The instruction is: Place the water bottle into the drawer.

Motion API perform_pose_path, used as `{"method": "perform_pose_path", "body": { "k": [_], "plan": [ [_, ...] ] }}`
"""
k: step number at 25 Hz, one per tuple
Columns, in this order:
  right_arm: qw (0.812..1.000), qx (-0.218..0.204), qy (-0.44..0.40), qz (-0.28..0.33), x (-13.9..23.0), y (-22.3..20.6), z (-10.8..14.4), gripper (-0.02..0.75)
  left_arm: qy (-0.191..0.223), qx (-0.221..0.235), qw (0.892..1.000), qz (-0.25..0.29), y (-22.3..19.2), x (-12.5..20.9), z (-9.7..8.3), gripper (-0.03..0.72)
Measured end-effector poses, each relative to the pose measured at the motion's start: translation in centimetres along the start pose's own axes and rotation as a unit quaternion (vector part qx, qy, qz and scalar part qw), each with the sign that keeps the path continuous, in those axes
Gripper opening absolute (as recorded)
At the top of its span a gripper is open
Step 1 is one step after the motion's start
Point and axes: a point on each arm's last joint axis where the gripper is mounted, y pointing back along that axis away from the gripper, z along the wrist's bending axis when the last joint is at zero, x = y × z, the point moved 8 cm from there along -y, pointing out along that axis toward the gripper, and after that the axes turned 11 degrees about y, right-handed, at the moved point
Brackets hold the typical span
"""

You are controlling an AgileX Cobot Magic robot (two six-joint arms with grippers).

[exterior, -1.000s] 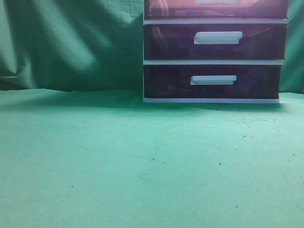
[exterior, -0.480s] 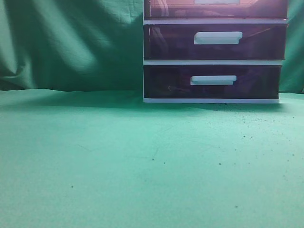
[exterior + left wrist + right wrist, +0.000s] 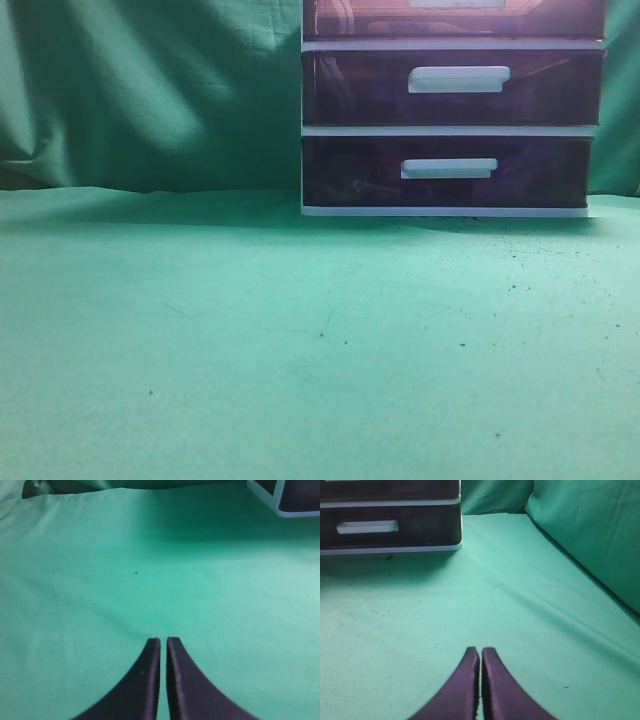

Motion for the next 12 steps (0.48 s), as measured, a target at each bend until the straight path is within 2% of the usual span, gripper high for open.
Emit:
{"method": "perform_pose_path", "body": {
  "k": [12],
  "plan": [
    [1.0, 0.0, 0.0, 0.0, 0.0, 0.0, 0.0, 0.0, 0.002, 0.0, 1.0, 0.001, 0.0, 0.04, -0.01, 0.0]
  ]
}}
